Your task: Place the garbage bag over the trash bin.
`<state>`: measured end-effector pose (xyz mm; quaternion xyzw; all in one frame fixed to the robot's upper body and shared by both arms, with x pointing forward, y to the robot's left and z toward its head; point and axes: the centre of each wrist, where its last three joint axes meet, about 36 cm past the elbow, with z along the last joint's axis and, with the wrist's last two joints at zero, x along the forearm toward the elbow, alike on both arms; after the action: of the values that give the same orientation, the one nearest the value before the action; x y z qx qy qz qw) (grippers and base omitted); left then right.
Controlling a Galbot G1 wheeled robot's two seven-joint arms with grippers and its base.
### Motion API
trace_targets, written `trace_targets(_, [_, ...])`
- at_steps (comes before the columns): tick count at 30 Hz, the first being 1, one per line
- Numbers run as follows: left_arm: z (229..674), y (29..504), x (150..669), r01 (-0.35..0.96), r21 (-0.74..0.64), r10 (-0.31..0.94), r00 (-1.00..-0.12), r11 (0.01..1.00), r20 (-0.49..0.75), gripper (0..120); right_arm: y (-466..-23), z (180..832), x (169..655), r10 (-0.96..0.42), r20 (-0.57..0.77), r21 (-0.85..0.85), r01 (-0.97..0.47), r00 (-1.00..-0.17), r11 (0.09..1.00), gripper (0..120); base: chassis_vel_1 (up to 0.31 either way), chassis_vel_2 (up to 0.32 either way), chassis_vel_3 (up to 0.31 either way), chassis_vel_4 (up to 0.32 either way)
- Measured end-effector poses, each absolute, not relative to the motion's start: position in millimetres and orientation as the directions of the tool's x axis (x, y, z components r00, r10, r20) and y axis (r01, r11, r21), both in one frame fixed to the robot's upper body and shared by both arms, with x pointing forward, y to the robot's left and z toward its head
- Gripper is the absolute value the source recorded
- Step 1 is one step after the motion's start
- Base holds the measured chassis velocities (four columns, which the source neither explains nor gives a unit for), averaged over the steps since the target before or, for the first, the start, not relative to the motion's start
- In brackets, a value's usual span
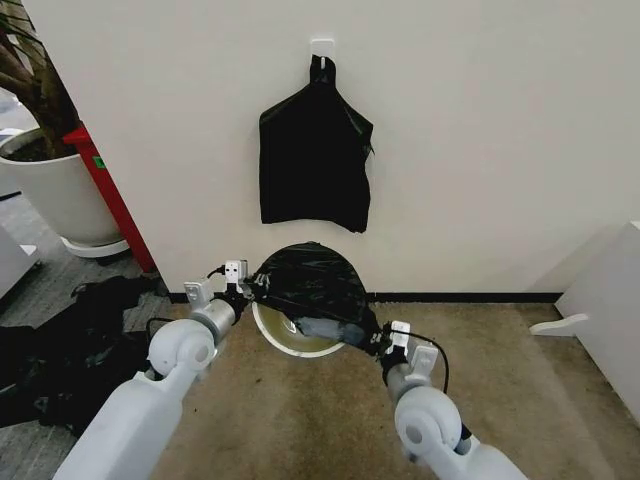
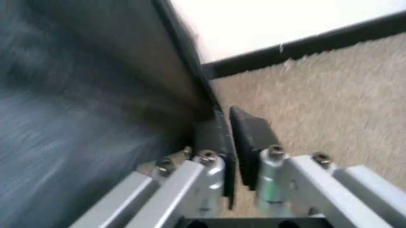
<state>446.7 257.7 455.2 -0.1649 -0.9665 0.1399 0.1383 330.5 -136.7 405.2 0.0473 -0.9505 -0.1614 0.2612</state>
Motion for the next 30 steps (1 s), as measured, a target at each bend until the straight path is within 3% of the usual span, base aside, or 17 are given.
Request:
trace_targets(8, [443.0,253.4,447.7,0.264,-0.311,0.347,-0.904,0.913,0.251,4,-133.5,413.8,305.0,-0.179,0.425,0.286,-0.056,-0.887,0.956,34,0.0,0.0,0.0,0.0])
trace_targets(17, [442.9,251.7,447.6,0.244,-0.316,0.329,-0.91,0.917,0.252,4,-142.6,423.6,277.1,-0.11,0.465,0.221,-0.005,-0.878,0.975,63,0.0,0.0,0.0,0.0])
trace_targets(24, [442.7,248.9,451.0,0.226,-0.324,0.317,-0.911,0.919,0.263,4,-143.6,414.9,240.8,-0.168,0.237,0.135,-0.139,-0.957,0.981,92,0.0,0.0,0.0,0.0])
trace_targets(27, [441.6,247.0,451.5,0.227,-0.326,0.32,-0.909,0.918,0.267,4,-146.6,401.3,237.1,-0.202,0.157,0.079,-0.192,-0.967,0.978,97,0.0,0.0,0.0,0.0])
trace_targets(30, [440.7,243.4,451.0,0.234,-0.328,0.328,-0.905,0.915,0.271,4,-158.0,372.1,237.5,-0.302,0.007,-0.082,-0.302,-0.953,0.95,100,0.0,0.0,0.0,0.0])
